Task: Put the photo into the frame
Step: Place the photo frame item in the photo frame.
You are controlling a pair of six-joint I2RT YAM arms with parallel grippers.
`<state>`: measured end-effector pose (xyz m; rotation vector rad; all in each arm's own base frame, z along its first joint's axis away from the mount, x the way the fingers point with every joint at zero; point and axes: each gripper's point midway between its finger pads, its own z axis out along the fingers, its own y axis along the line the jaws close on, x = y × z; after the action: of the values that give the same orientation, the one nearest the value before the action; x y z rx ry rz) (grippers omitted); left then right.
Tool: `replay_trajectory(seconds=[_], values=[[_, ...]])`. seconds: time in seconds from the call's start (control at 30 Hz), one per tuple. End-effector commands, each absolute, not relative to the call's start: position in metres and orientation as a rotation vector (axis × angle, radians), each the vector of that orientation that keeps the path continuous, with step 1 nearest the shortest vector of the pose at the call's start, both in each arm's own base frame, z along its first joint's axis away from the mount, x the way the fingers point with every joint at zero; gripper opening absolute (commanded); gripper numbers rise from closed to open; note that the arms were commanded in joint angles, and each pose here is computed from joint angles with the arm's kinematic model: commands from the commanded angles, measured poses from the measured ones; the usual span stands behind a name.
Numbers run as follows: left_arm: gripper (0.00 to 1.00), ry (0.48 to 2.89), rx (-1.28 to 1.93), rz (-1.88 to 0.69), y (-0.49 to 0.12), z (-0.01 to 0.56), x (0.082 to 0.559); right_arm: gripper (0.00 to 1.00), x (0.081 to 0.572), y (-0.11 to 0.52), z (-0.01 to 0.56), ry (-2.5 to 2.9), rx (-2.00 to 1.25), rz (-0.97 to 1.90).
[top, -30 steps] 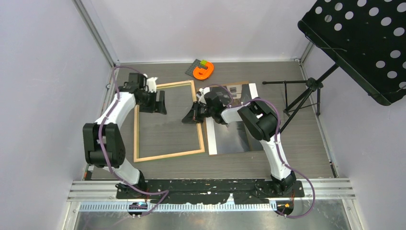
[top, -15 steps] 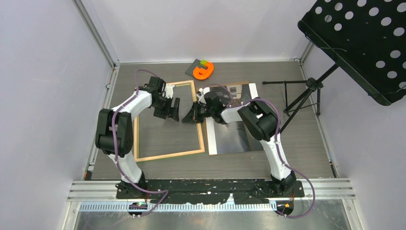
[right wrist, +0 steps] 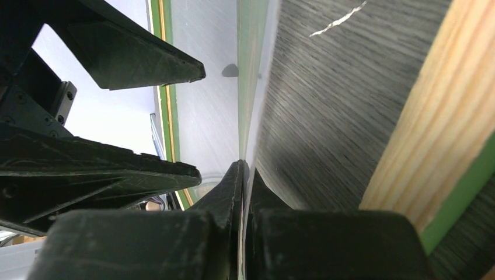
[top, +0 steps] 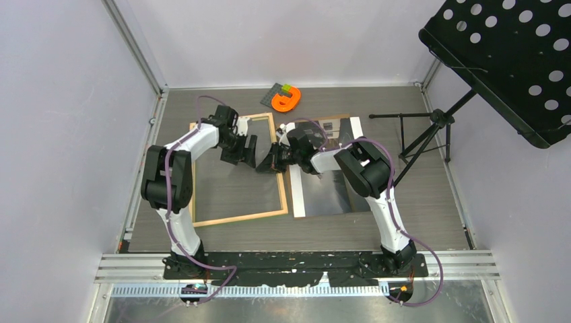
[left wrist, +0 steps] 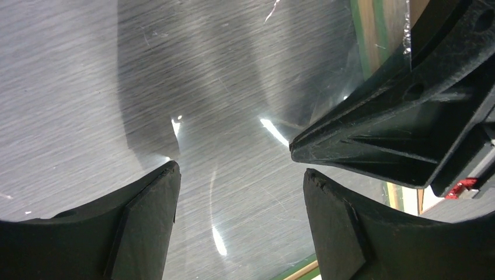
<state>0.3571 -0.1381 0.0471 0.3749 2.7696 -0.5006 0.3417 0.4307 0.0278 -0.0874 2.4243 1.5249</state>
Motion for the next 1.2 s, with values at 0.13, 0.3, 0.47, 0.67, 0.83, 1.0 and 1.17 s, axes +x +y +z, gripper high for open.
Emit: replay_trajectory(seconds=[0.13,0.3,0.47,0.67,0.83,1.0,1.17], values=[[0.75,2.771,0.336,-0.534,-0.146,0.041,0.368,0.06,0.347,0.43,0.038,2.393,-0.131,1.465],[0.75,2.79,0.32,-0.556,-0.148,0.036,0.363,0.06,0.347,0.43,0.04,2.392,-0.13,1.463],[0.75,2.815,0.306,-0.561,-0.148,0.031,0.358,0.16,0.347,0.43,0.04,2.4,-0.133,1.458],[0.75,2.826,0.299,-0.554,-0.147,0.029,0.357,0.36,0.348,0.43,0.043,2.405,-0.145,1.442],[0.75,2.843,0.285,-0.548,-0.145,0.025,0.352,0.45,0.351,0.43,0.047,2.406,-0.162,1.428],[0.75,2.851,0.279,-0.545,-0.144,0.023,0.35,0.47,0.352,0.43,0.049,2.412,-0.17,1.412],[0.75,2.86,0.274,-0.54,-0.144,0.022,0.35,0.51,0.352,0.428,0.051,2.412,-0.18,1.395]])
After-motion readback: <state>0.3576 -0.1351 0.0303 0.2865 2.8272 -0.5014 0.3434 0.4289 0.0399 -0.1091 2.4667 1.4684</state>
